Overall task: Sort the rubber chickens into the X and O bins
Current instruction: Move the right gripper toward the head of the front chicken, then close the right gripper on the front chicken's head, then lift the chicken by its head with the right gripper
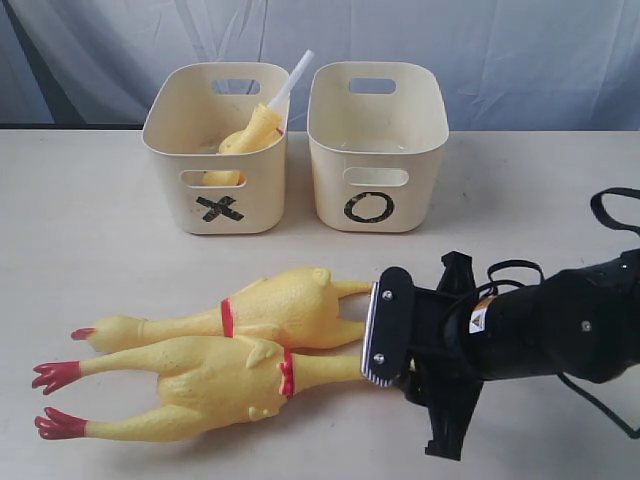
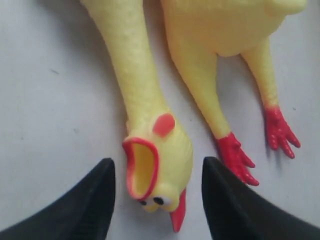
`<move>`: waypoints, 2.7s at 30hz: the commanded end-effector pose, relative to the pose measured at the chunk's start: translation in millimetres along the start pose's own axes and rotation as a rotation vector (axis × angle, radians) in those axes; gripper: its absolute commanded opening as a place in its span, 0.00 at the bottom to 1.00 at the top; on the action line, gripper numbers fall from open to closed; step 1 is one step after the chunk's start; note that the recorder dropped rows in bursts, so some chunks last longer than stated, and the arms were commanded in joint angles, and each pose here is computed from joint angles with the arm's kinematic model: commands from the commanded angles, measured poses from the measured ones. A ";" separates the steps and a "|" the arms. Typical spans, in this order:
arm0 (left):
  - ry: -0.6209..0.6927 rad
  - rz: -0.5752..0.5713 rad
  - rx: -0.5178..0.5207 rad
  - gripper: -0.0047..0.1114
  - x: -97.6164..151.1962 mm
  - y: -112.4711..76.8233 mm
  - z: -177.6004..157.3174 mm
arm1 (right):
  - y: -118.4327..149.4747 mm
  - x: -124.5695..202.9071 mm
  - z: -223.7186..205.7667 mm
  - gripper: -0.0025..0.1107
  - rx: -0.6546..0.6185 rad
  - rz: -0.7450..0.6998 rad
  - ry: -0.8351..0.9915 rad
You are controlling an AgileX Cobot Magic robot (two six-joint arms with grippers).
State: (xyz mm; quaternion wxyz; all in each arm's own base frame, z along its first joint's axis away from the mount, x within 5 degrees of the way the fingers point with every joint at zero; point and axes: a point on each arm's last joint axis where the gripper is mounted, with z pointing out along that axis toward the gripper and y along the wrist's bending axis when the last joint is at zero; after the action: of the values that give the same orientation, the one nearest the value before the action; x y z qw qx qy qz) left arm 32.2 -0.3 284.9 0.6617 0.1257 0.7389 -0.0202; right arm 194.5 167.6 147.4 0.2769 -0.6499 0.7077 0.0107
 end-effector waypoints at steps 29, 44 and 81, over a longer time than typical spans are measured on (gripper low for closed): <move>0.001 -0.016 0.001 0.04 1.5 -0.3 -0.2 | -8.7 -6.2 42.3 0.36 -0.031 0.014 0.048; 0.001 -0.016 0.001 0.04 1.5 -0.3 -0.2 | -8.0 -5.9 42.3 0.01 -0.039 0.014 0.052; 0.007 -0.012 -0.001 0.04 2.0 -0.1 -0.2 | 0.4 -33.5 -46.4 0.01 -0.221 0.742 -0.091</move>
State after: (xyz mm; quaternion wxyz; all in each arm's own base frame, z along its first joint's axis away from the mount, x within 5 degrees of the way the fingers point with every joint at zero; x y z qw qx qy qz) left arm 32.2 -0.1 284.3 0.6590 0.1233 0.7416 -0.0217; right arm 176.3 181.7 196.3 0.2076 -0.3978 0.8694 0.2068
